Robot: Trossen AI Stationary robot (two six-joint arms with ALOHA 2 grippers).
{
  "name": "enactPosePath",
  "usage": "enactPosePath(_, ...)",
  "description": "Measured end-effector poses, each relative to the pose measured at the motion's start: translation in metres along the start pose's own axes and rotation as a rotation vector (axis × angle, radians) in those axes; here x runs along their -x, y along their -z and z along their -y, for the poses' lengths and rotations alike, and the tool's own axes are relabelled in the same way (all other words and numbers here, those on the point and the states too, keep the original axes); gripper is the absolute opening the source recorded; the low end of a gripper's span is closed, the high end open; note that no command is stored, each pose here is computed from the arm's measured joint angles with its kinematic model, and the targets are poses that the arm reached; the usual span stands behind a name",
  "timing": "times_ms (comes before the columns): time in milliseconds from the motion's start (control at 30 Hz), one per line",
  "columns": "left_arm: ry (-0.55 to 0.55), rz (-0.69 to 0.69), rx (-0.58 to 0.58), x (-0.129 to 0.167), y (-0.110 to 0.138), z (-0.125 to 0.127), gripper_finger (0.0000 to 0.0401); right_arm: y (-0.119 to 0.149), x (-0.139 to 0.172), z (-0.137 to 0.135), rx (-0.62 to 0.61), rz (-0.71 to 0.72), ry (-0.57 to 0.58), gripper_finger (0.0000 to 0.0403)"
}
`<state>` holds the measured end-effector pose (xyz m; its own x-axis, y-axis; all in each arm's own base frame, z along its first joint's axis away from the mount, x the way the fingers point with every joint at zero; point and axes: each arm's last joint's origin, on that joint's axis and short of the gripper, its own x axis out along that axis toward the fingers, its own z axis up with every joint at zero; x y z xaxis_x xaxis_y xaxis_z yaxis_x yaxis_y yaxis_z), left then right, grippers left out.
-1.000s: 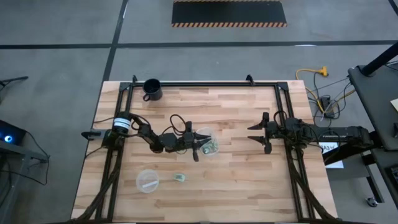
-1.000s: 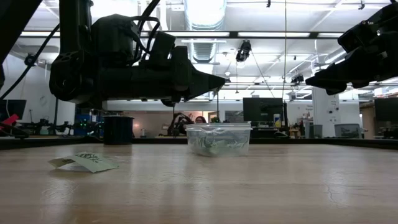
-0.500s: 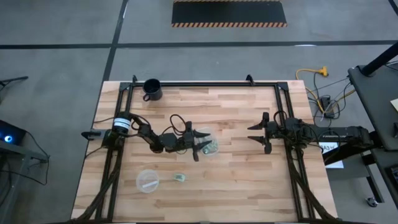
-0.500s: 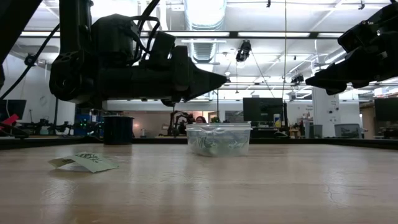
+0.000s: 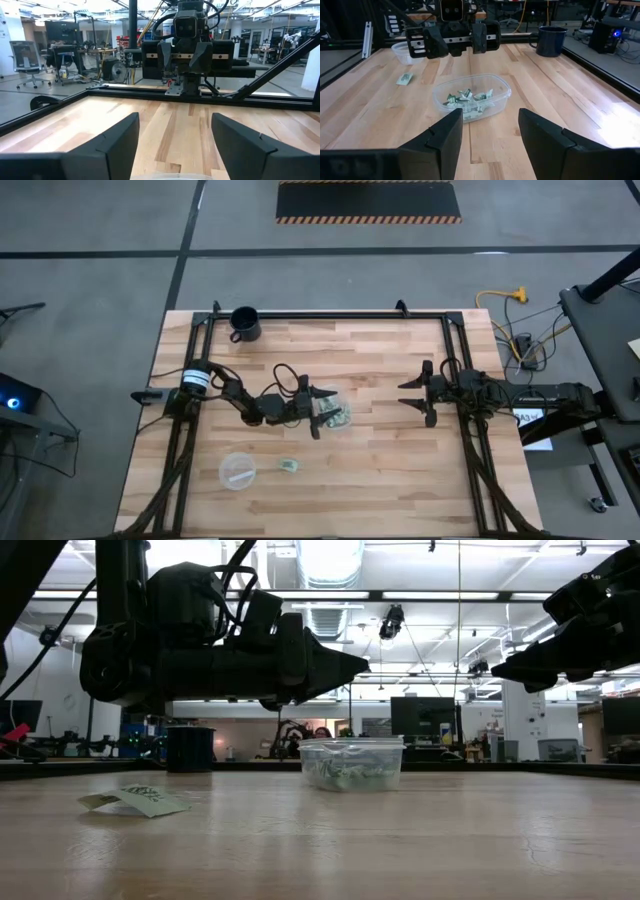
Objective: Pick and place items into bin
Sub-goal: Put the stevia packet into the transparent bin
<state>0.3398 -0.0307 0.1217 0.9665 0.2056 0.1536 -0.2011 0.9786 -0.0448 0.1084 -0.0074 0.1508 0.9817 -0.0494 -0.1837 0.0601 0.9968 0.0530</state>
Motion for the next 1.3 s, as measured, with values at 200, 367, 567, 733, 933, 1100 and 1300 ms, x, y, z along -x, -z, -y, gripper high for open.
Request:
enactPosePath(200,0.0,0.0,0.0,0.0,0.0,0.0,0.0233,0.0,0.0,0.0,-0.001,0.0,0.0,0.0183)
enactPosePath(367,0.002,-0.038,-0.012,0.0,0.0,0.001,0.0233,0.0,0.0,0.0,-0.002,0.0,0.0,0.0183)
enactPosePath(567,0.036,-0.218,-0.067,-0.007,-0.014,0.003,0.0233,0.0,0.0,0.0,-0.001,0.0,0.0,0.0183)
enactPosePath(733,0.172,-0.424,-0.116,-0.011,-0.04,0.01,0.0233,0.0,0.0,0.0,0.0,0.0,-0.002,0.0183)
enactPosePath(933,0.355,-0.627,-0.213,0.0,-0.059,0.03,0.0233,0.0,0.0,0.0,-0.001,0.0,-0.001,0.0183)
enactPosePath(1100,0.449,-0.665,-0.25,0.013,-0.07,0.051,0.0233,0.0,0.0,0.0,-0.002,0.0,-0.001,0.0183)
enactPosePath(1300,0.472,-0.718,-0.225,0.02,-0.081,0.063,0.0233,0.0,0.0,0.0,0.0,-0.001,0.0,0.0183)
